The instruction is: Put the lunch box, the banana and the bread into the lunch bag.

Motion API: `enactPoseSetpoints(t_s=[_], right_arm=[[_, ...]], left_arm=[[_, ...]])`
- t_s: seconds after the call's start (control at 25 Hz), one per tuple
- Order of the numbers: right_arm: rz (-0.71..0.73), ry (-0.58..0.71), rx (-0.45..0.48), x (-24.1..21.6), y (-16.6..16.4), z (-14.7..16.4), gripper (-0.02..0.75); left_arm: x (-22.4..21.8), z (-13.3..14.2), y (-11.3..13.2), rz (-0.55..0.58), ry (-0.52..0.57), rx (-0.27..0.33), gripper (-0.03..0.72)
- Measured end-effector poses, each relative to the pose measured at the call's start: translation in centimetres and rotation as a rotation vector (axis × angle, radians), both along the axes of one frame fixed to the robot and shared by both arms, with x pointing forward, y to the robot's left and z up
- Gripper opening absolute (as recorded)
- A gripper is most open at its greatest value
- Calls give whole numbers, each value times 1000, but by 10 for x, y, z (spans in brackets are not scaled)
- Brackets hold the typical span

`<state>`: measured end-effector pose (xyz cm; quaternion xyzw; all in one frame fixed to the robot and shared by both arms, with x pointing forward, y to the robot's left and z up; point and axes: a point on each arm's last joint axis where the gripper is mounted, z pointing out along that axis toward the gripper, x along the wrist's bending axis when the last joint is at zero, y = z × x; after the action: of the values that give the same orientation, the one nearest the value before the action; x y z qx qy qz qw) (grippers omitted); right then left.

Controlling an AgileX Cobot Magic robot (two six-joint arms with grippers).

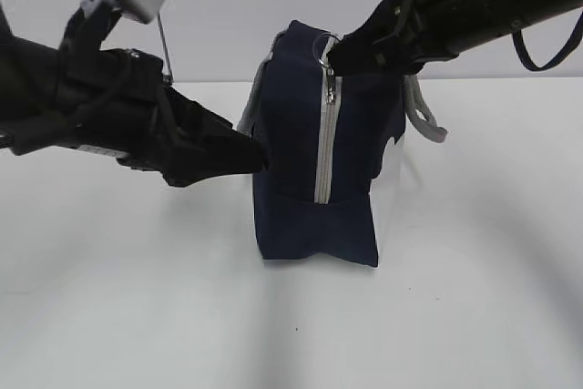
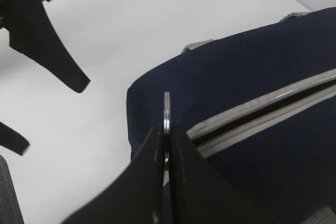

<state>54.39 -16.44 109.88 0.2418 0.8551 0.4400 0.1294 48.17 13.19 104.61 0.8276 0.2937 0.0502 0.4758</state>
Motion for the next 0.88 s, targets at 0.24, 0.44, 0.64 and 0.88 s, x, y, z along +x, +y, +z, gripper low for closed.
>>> enactPoseSetpoints(t_s=[0.24, 0.44, 0.64, 0.88], right_arm=[[0, 4, -1, 1, 0, -1, -16], [4, 8, -1, 0, 0, -1, -16], [20, 45, -6, 3, 2, -10, -16], [20, 51, -3, 3, 3, -11, -16]], left_arm=[[21, -25, -6, 72, 20, -3, 505], [28, -33, -9, 81, 15, -12, 529], [32, -29, -12, 93, -27, -66, 529], [36, -34, -17, 79, -15, -115, 529]])
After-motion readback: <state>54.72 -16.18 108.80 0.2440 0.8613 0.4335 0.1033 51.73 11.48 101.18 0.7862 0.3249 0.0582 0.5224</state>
